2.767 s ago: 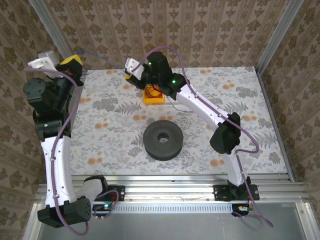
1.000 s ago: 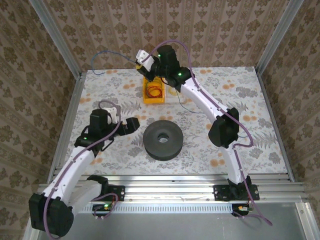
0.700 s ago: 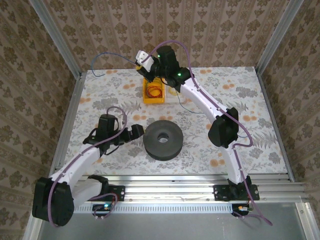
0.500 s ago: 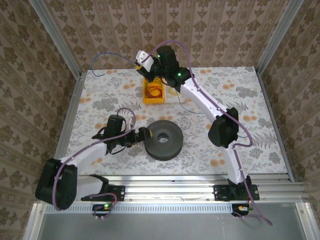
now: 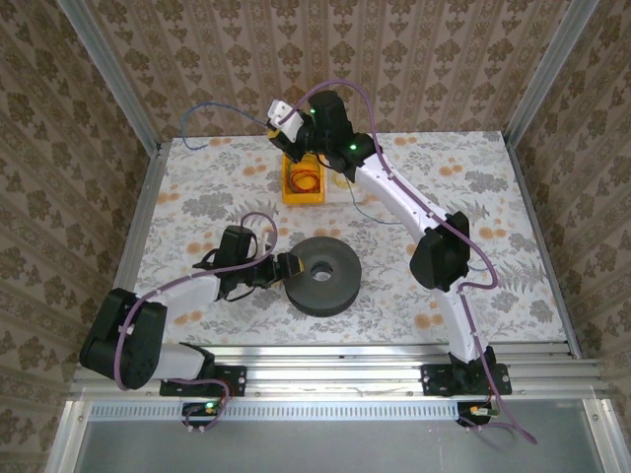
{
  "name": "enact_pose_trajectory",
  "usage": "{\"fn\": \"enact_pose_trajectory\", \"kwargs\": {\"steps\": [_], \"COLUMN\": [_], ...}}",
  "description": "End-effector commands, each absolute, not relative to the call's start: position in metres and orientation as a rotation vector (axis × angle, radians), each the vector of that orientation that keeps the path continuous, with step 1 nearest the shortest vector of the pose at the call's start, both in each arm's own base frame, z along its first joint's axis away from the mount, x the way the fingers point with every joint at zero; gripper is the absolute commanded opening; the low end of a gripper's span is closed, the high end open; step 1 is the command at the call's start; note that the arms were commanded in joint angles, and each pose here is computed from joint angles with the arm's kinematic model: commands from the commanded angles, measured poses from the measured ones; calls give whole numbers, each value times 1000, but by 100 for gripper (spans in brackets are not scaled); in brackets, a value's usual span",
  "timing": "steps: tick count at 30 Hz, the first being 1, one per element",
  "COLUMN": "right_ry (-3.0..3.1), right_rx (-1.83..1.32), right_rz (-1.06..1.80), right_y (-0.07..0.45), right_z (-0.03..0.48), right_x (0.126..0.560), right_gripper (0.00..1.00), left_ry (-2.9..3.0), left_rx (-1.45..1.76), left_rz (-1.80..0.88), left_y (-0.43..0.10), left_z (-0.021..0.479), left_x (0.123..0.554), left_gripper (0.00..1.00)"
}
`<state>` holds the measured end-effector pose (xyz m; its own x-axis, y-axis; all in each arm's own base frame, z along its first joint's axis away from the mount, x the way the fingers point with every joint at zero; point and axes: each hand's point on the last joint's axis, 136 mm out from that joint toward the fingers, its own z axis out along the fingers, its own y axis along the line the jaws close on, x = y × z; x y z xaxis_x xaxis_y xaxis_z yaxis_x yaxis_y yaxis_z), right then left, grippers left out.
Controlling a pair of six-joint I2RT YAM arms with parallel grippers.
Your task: Wrap the cables
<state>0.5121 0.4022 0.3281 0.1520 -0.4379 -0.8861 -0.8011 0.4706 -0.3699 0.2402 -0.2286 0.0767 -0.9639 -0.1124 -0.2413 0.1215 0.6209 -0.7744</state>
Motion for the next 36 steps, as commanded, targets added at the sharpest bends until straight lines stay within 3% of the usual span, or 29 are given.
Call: {"fn": "enact_pose_trajectory", "kwargs": {"steps": [1,6,10,15,20,25,36], "right_ry": [1456,1459,1463,1460,1455,1454,1482], "right_rx": [-1131,-1130,-1133,-1131,-1129,-1104,-1094], "right_rz": [375,373,368,362,351,355,351], "right_y": [407,406,406,404,399,388,379], "right_z": [338,338,338,342,347,354,342], "right_x": [512,512,512,511,510,511,512], "right_gripper": [0,0,0,0,0,0,0], "left_ry": [2543,2543,2542,2540,2574,2555,2566], "left_rx": [27,21,27,119,253,301,351], "left_rz": [-1290,-1290,-1229,-1061,-502,-194,188], "left_y": [-234,-234,-230,-216,-154,-117,-103], "left_z": [80,79,84,117,177,224,213], "left_x": [244,246,250,253,253,259,293], "left_gripper": [59,19,1,0,0,0,0]}}
